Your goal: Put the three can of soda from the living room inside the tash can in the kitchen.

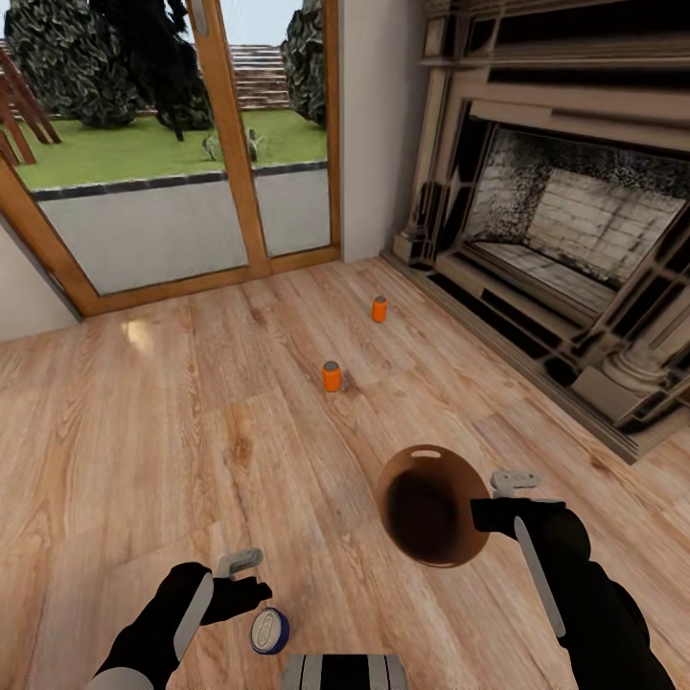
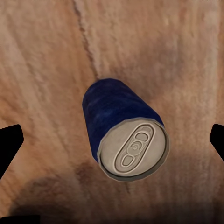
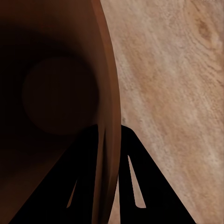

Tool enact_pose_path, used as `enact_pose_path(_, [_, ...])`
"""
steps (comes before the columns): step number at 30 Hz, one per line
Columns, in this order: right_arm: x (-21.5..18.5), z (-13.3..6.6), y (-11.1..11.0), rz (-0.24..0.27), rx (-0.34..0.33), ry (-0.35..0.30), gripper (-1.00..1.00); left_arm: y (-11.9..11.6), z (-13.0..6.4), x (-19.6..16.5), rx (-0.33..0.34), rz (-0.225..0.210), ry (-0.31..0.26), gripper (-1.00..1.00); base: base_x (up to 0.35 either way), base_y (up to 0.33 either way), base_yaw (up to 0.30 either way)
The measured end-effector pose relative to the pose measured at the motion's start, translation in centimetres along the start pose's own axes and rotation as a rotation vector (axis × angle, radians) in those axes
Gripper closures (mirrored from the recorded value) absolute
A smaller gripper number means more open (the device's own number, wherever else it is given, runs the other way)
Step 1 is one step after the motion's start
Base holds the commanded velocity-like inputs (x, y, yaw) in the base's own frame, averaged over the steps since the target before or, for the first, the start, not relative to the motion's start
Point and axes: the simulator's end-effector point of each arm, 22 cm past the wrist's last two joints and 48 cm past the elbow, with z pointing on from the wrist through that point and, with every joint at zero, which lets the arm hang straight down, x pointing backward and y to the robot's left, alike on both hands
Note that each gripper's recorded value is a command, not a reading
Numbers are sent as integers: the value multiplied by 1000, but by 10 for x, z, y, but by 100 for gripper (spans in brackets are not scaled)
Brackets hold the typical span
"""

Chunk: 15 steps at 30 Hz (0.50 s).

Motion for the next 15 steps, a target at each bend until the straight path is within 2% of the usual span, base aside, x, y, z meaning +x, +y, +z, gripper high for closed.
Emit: enact_pose_path(15, [0,0,0,0,0,0,100,0,0,-5,-4,5,-26,-100,0,0,0])
